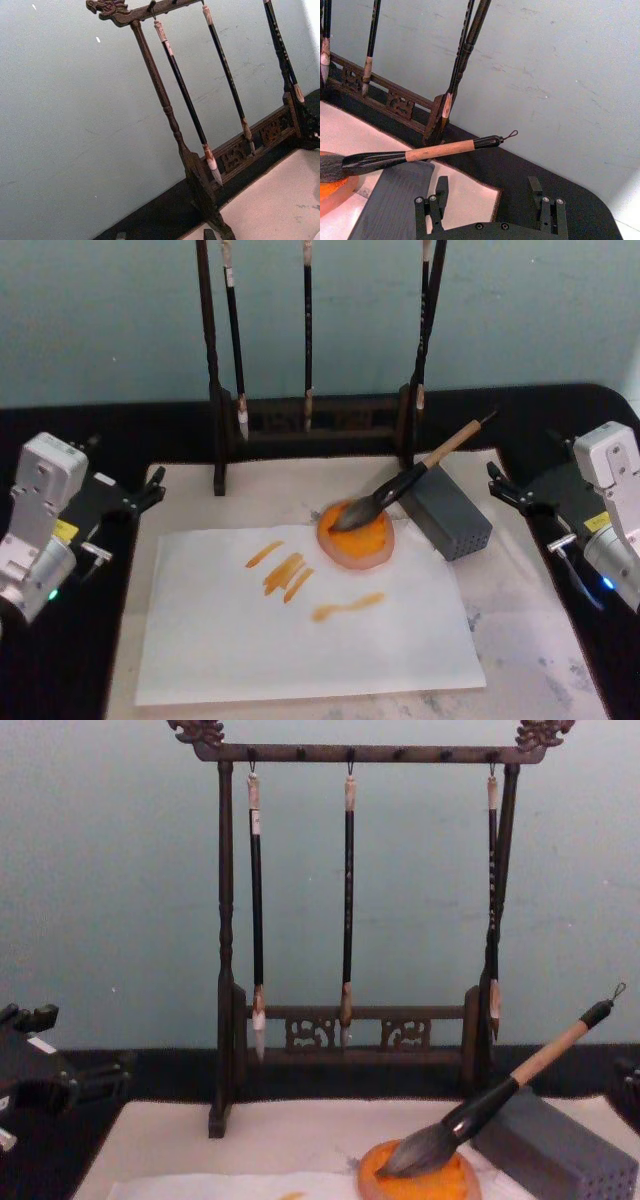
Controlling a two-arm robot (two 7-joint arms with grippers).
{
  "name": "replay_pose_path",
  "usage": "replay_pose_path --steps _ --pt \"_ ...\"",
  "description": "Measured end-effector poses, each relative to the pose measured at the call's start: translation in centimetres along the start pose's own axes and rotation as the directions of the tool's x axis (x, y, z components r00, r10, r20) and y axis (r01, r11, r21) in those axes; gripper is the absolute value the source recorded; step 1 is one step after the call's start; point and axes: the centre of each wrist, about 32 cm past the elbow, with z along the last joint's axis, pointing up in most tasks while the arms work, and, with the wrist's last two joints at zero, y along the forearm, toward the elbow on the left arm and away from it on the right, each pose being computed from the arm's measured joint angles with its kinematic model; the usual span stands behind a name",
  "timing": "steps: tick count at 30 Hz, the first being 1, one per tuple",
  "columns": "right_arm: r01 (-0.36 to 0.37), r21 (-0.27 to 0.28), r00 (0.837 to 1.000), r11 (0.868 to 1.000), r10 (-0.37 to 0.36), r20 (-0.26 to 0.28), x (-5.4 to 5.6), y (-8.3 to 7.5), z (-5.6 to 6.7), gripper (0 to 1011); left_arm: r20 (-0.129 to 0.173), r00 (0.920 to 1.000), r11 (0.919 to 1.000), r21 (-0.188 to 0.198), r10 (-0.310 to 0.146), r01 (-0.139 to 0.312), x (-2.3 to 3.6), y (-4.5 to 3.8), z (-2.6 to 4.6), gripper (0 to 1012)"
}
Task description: Pick up the brush from the inkstone, write on the paper, then place the brush back to its original position.
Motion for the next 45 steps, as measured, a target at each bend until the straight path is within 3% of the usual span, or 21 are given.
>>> replay_pose_path --steps 45 --pt "0.000 0.001 1.000 1.000 0.000 0.001 0.00 0.00 0.02 1000 0.000 1.0000 1.0000 0.000 0.000 0.000 0.00 0.00 0.00 1001"
